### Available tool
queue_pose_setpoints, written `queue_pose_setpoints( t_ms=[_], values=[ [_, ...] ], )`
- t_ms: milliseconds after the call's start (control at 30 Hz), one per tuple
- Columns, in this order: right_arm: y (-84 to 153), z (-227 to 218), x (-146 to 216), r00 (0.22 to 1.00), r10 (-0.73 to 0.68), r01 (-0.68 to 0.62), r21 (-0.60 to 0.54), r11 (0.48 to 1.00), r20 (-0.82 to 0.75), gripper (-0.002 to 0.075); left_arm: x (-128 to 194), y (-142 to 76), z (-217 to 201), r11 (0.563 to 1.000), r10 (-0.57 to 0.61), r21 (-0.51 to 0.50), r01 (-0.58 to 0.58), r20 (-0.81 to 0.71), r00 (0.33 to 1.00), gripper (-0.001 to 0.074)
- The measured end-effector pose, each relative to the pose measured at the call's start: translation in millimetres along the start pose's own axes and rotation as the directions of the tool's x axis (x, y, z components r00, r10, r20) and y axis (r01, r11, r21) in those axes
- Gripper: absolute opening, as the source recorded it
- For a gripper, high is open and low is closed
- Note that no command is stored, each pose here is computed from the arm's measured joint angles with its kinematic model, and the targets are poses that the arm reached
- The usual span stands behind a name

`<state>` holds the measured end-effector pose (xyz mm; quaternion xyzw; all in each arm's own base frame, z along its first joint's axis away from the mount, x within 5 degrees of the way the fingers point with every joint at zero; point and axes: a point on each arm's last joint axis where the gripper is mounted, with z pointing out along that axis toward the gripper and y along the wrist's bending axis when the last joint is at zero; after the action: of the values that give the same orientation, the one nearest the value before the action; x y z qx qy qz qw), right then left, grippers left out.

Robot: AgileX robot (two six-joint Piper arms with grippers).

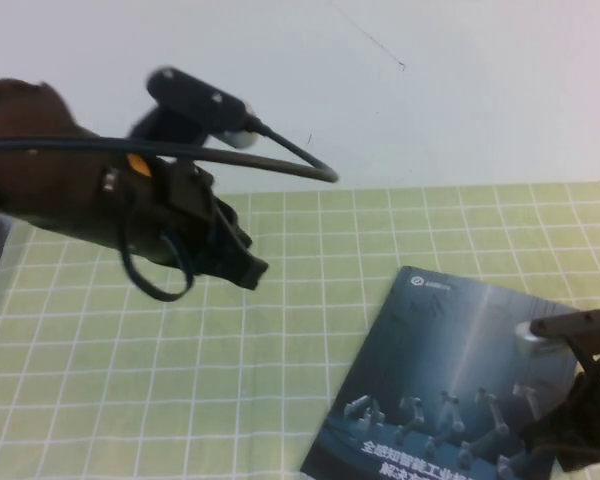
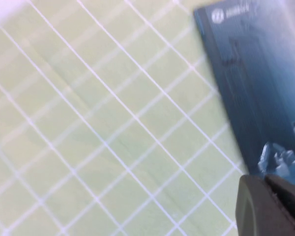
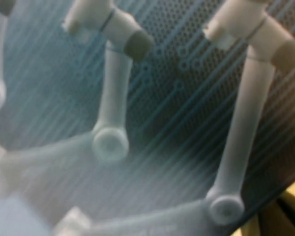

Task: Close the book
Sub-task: 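Close the open booklet and leave it lying on the table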

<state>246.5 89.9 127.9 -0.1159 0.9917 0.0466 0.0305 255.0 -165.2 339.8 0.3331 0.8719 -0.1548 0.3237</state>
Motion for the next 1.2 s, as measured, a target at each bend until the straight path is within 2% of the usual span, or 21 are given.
queue_pose_setpoints(
  t_ms=[167,333,567,767,900,1067,1200],
  values=[
    [3.4,-4.9,-37.0,0.991,-0.044,0.045,-0.002,0.999,0.127,-0.0003,-1.1,-5.7,-54.3,0.997,0.031,-0.074,-0.022,0.127,0.991,-0.0004],
    [8.3,-34.7,-76.3,0.954,-0.123,0.122,0.022,0.992,0.274,-0.0003,5.2,-5.9,-100.3,0.982,0.03,-0.188,0.013,0.224,0.974,-0.0004],
    [7.1,-98.8,-100.6,0.917,-0.277,0.239,0.159,0.958,0.289,-0.0003,42.7,-2.5,-143.2,0.929,-0.004,-0.351,0.12,0.315,0.949,-0.0004],
    [8.3,-180.5,-72.5,0.832,-0.32,0.239,0.229,0.944,0.453,-0.0003,100.3,-10.4,-150.8,0.916,0.068,-0.386,0.108,0.416,0.907,-0.0004],
    [8.2,-213.0,-34.3,0.775,-0.331,0.232,0.245,0.941,0.538,-0.0003,136.2,-16.6,-144.5,0.921,0.111,-0.378,0.096,0.49,0.864,-0.0004],
    [3.3,-204.8,20.8,0.747,-0.333,0.232,0.244,0.942,0.576,-0.0003,175.2,-19.7,-127.2,0.924,0.12,-0.372,0.085,0.495,0.86,-0.0004],
    [-1.6,-181.7,66.8,0.719,-0.33,0.23,0.239,0.944,0.612,-0.0003,193.4,-19.8,-114.4,0.925,0.113,-0.371,0.079,0.469,0.876,-0.0004]
  ],
)
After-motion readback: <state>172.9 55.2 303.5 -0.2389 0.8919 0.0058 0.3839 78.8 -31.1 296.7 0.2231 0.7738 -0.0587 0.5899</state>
